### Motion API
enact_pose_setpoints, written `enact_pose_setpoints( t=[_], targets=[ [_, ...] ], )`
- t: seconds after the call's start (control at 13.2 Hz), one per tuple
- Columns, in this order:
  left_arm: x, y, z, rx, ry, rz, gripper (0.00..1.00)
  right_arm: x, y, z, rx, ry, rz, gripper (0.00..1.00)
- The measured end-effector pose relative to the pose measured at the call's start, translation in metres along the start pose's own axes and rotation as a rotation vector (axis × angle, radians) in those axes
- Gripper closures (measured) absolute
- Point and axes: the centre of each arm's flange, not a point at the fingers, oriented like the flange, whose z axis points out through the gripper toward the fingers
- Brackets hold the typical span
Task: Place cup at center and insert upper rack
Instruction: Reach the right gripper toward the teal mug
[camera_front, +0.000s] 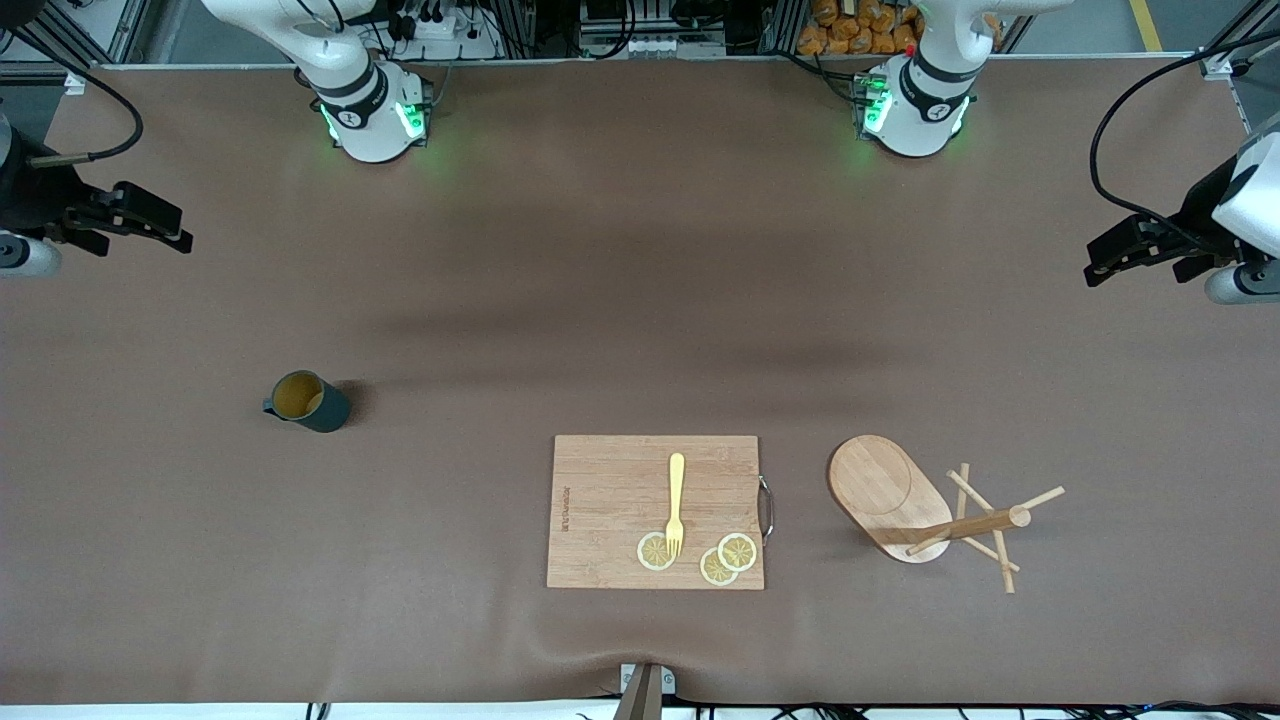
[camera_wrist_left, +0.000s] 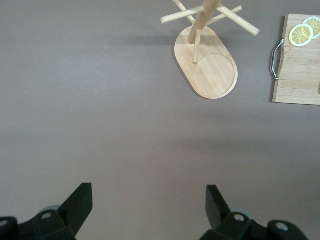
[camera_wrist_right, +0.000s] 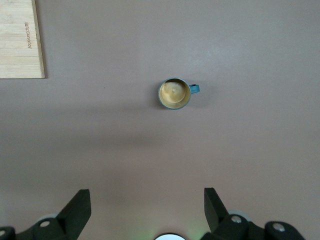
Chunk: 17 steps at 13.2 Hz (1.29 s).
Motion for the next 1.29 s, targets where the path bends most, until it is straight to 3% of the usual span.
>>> enact_pose_setpoints(
  t=[0.61, 0.91, 1.29],
  targets=[
    [0.001, -0.014, 0.001, 0.000, -0.002, -0.022, 0.00, 0.007, 0.023, 0.007, 0.003, 0.016, 0.043, 0.00],
    [0.001, -0.006, 0.000, 0.000, -0.002, -0.007, 0.00, 0.058, 0.024, 0.097, -0.006, 0.035, 0.048, 0.00],
    [-0.002, 0.001, 0.000, 0.001, -0.011, 0.005, 0.00, 0.111, 0.006, 0.218, -0.022, -0.020, 0.023, 0.00]
  ],
)
